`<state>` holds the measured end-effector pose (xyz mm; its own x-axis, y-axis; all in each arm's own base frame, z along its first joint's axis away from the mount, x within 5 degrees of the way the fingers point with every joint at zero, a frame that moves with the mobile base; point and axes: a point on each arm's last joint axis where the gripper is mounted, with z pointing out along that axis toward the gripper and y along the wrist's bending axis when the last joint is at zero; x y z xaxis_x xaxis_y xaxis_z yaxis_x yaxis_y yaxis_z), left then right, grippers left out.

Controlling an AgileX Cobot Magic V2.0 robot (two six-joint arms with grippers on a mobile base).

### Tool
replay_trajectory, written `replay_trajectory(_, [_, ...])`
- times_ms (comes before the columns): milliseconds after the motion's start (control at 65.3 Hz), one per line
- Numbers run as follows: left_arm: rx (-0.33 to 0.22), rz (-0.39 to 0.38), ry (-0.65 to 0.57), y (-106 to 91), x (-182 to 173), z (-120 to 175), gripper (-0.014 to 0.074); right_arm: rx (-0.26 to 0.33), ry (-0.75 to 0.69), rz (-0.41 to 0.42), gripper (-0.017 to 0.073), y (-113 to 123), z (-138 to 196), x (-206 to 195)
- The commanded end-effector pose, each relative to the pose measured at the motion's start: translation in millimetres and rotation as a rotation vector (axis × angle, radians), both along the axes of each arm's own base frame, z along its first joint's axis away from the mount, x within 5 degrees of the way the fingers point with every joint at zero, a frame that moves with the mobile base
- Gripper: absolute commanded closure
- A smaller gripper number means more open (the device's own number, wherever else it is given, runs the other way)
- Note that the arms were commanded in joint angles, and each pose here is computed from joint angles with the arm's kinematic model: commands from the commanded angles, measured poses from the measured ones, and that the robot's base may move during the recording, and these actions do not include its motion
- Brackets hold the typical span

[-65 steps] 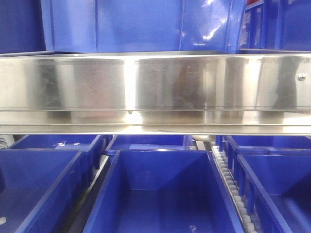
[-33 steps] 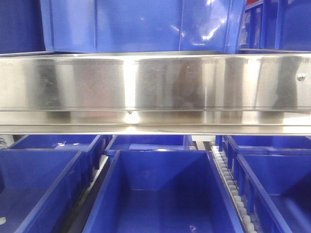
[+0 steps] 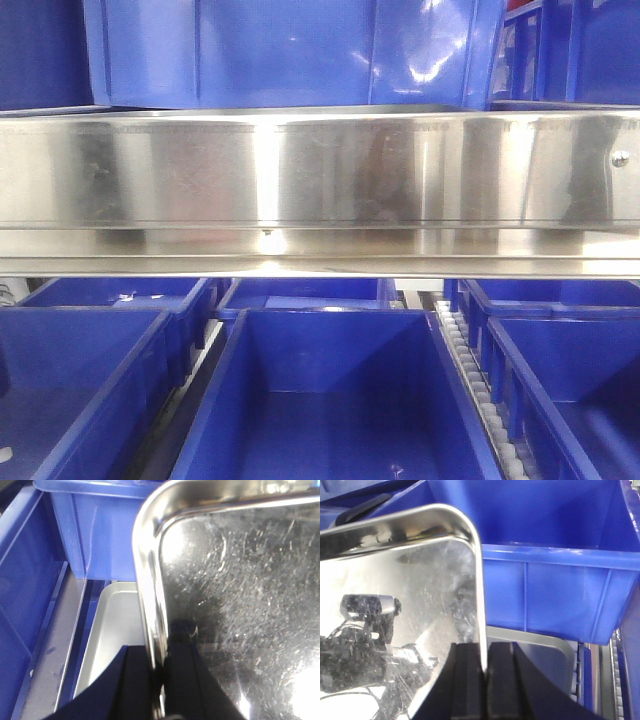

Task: Stack silver trays without gaps
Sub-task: 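Lower the held tray into the silver tray on the shelf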

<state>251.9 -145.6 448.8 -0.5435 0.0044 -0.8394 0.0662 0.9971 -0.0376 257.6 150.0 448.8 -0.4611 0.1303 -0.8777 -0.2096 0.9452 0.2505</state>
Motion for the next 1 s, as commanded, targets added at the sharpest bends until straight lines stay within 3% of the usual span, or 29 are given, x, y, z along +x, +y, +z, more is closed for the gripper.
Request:
replay_trajectory(0, [-0.015,-0.056,-0.027,-7.3,-1.1,2.6,0.0610,0.073,-0.063,0.046,0.0634,6.9,9.9,-2.1])
replay_trajectory(368, [0.034,-0.063,0.025,-27.6,32.7,-30.5,0.0610,-0.034,0.138,0.007,0.0634,26.7,-43.1,33.4])
replay_trajectory(567, [-0.059,0.023,0.164,-12.6,66.1,-61.0,0.0610,-0.024,0.260,-0.036,0.0634,27.5,-73.2,55.9])
replay_trajectory(689, [-0.073,0.013,0.204,-5.5,83.6,-75.8,0.0610,-0.033,0.301,-0.058,0.0634,26.2,-87.9,67.6])
replay_trajectory(981, [-0.095,0.017,0.301,-11.0,103.4,-108.9,0.0610,-0.073,0.375,-0.072,0.0634,32.9,-119.0,84.2])
